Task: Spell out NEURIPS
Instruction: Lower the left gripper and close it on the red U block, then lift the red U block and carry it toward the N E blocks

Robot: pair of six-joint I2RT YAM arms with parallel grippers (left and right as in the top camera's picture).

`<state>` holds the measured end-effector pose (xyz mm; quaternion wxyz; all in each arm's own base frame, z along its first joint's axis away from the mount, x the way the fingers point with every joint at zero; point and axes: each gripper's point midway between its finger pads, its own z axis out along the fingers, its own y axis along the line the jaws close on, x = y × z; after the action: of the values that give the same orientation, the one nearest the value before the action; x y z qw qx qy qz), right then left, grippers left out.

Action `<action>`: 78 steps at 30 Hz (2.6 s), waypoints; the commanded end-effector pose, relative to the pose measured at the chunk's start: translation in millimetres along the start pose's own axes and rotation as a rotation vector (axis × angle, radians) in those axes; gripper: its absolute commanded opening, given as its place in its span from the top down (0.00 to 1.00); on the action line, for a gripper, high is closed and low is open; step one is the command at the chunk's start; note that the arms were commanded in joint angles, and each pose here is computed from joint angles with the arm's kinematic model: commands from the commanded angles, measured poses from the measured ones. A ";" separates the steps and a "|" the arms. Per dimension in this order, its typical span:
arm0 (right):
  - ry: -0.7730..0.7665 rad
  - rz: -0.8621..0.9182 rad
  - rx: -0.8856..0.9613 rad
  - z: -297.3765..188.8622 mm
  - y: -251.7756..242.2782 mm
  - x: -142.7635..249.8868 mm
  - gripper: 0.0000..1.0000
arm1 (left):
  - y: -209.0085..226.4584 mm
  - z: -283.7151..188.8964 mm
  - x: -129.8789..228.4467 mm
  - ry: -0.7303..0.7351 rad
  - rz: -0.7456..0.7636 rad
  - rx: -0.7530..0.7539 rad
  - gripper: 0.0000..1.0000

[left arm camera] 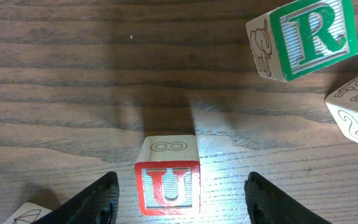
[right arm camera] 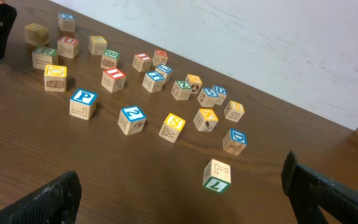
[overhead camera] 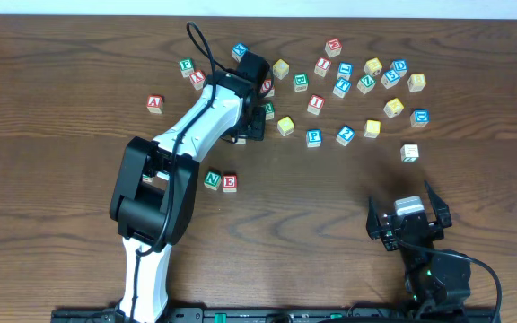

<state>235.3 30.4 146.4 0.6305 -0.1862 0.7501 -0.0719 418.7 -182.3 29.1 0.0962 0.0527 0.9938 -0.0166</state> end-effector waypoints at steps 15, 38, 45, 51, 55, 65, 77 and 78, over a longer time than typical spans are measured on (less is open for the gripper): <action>0.002 0.015 0.011 -0.3 -2.6 1.1 0.01 | 7.5 14.2 10.2 0.034 -0.039 -0.014 0.36; 0.002 0.015 0.011 -0.3 -2.6 1.1 0.01 | 8.5 20.0 14.0 0.037 -0.049 -0.015 0.36; 0.002 0.016 0.011 -0.3 -2.6 1.1 0.01 | 8.6 20.1 14.1 0.037 -0.049 -0.016 0.50; 0.002 0.015 0.011 -0.3 -2.6 1.1 0.01 | 8.6 20.1 14.2 0.038 -0.049 -0.016 0.55; 0.002 0.015 0.011 -0.3 -2.6 1.1 0.01 | 8.6 20.1 14.1 0.037 -0.049 -0.016 0.59; 0.002 0.015 0.011 -0.3 -2.6 1.1 0.01 | 8.5 20.1 13.3 0.034 -0.049 -0.015 0.67; 0.002 0.016 0.011 -0.3 -2.6 1.1 0.01 | 7.1 14.6 8.7 0.019 -0.039 -0.009 0.72; 0.002 0.015 0.011 -0.3 -2.6 1.1 0.01 | 6.4 11.1 6.0 0.010 -0.040 -0.006 0.73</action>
<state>235.3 30.4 146.5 0.6306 -0.1861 0.7500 -0.0719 412.6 -180.3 15.6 0.0898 0.0335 0.9952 -0.0183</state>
